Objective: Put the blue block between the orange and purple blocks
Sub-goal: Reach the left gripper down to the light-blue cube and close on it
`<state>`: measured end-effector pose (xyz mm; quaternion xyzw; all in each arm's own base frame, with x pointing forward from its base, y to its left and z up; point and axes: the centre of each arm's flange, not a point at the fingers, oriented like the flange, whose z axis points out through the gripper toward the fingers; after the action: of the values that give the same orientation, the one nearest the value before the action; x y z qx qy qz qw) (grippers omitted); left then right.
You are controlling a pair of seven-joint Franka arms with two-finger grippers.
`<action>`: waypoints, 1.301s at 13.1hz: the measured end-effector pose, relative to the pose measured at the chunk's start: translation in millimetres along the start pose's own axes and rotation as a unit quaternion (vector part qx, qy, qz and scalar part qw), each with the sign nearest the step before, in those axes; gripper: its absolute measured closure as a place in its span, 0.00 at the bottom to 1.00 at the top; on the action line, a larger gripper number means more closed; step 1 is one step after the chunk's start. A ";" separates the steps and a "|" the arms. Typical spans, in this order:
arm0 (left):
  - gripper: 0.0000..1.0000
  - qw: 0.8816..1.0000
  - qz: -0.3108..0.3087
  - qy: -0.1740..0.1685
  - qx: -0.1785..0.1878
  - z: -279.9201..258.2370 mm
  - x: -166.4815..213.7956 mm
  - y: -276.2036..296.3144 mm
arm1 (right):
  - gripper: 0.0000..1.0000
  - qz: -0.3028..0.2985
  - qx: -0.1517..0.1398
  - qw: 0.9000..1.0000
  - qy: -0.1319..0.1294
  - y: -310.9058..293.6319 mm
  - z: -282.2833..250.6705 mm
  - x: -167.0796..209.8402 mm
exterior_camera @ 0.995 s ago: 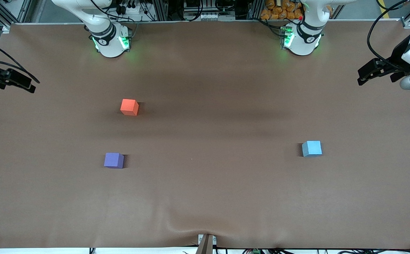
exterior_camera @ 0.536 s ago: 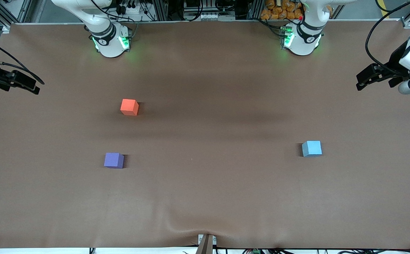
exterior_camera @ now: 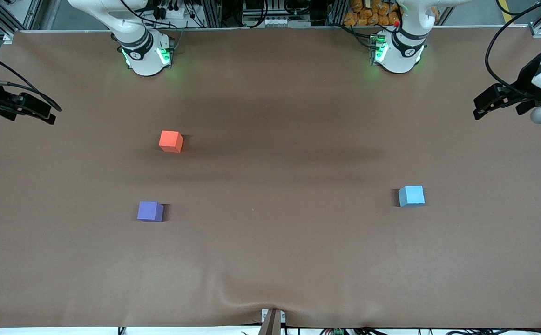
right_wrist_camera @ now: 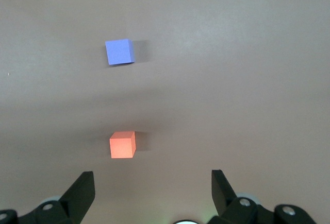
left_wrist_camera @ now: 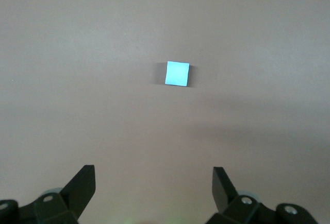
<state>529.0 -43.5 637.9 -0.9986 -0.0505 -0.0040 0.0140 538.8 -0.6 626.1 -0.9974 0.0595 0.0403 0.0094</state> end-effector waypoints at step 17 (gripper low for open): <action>0.00 1.000 0.007 0.007 -0.007 154.8 37.8 13.1 | 0.00 -0.051 -0.008 0.998 -0.038 -30.6 -1.6 -20.5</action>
<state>569.0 -48.3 483.2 -0.9990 -0.0435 -0.0113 0.0073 522.3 32.1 629.8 -0.9969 0.0076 0.0779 0.0057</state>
